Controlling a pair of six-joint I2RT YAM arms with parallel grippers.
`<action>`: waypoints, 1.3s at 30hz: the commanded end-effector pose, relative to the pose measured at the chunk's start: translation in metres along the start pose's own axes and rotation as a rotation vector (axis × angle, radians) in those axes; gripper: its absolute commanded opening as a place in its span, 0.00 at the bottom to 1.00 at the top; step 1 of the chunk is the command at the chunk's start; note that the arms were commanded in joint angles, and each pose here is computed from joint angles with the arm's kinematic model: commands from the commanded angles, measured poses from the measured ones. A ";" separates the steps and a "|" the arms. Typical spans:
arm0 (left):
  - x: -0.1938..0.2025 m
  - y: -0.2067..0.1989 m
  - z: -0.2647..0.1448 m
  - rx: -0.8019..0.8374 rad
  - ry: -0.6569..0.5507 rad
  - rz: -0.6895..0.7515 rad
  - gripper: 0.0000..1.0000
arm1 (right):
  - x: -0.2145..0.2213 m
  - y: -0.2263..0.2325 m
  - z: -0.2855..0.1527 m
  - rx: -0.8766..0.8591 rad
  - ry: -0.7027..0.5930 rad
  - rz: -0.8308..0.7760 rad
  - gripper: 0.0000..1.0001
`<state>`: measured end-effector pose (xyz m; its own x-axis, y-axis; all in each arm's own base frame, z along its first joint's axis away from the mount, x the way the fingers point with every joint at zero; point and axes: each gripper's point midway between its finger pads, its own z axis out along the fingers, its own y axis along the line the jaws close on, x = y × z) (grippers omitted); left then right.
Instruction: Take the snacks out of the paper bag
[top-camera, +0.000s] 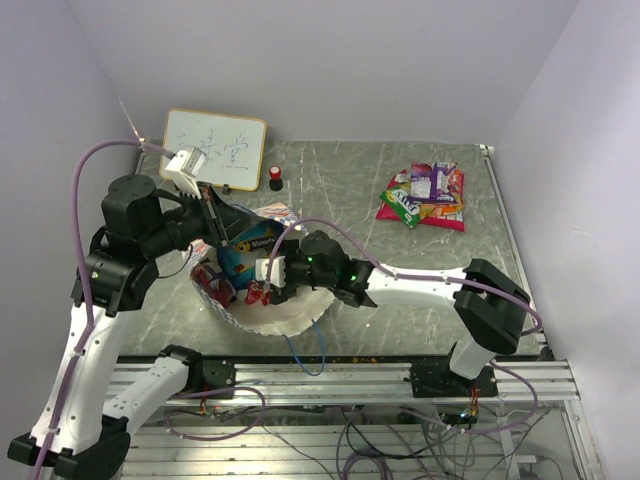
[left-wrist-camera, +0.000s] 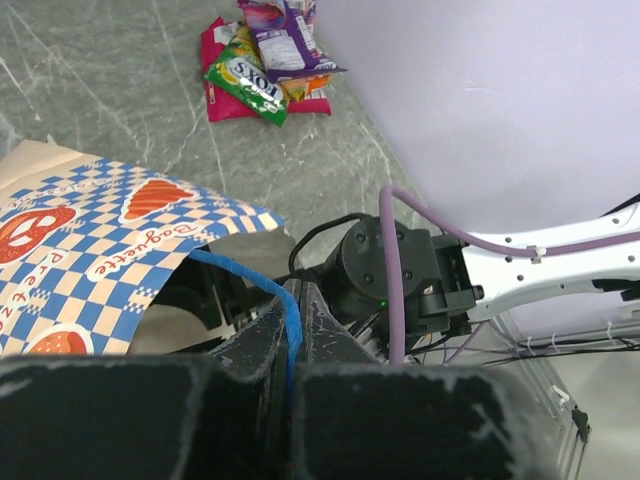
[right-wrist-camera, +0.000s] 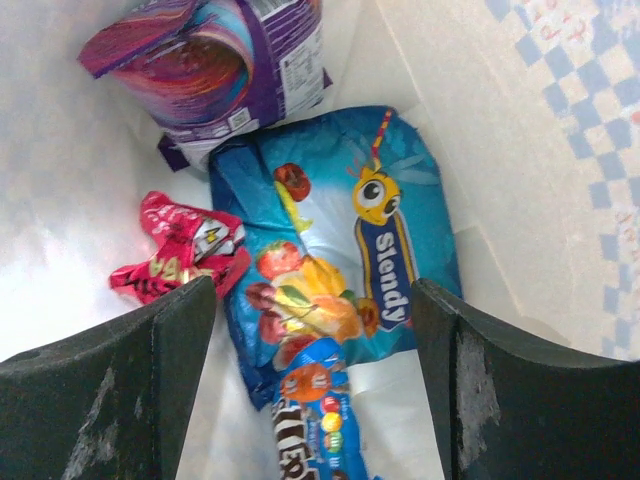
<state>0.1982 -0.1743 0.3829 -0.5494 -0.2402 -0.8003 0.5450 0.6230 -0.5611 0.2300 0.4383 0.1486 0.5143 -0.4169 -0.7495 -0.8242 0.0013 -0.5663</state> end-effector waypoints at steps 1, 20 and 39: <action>-0.018 -0.023 0.001 0.103 -0.066 0.012 0.07 | -0.010 -0.024 0.005 0.074 0.062 -0.101 0.78; -0.029 -0.027 0.010 0.129 -0.037 0.054 0.07 | 0.034 -0.047 0.050 0.189 0.255 -0.071 0.90; -0.032 -0.027 0.018 0.146 0.028 0.104 0.07 | 0.021 -0.068 0.117 0.369 0.034 0.141 0.99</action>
<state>0.2216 -0.1915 0.3980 -0.5498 -0.1801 -0.8157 0.6118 0.5780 -0.5400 0.3044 0.5216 0.1215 0.4551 -0.4689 -0.7570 -0.7577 0.2427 -0.6058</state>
